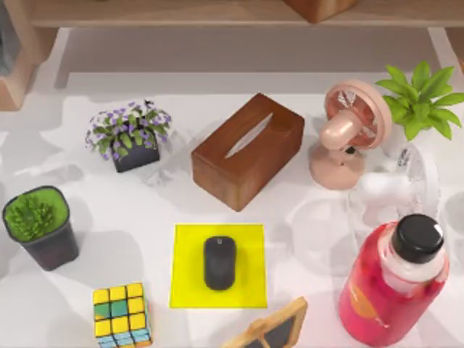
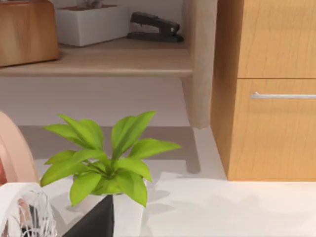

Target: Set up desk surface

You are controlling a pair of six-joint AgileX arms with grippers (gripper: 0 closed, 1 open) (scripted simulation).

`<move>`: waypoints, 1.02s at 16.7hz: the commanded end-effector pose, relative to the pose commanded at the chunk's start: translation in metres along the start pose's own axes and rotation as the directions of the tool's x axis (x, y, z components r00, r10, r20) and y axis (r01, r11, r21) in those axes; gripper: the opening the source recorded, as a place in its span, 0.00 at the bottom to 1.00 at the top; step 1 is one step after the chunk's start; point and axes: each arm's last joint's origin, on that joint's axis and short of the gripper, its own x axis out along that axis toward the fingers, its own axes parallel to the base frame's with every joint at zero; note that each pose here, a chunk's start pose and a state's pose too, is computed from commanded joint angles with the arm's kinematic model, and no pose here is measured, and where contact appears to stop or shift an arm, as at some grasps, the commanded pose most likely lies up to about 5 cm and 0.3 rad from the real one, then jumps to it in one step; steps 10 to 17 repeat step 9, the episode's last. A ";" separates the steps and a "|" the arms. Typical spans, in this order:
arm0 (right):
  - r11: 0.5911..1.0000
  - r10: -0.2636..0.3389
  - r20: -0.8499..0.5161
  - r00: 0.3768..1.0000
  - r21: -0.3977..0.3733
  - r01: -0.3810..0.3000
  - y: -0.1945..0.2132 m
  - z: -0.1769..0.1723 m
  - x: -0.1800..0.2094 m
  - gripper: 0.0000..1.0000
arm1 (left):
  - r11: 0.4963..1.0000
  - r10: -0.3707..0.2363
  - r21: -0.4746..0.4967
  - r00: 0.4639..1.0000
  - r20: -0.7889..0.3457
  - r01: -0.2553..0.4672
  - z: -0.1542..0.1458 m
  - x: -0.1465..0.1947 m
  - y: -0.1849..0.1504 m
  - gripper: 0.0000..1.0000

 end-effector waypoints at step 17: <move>1.000 0.000 0.000 1.000 0.000 0.000 0.000 0.000 0.000 1.00 | 1.000 -0.008 -0.002 1.000 0.002 0.008 0.001 -0.035 -0.013 1.00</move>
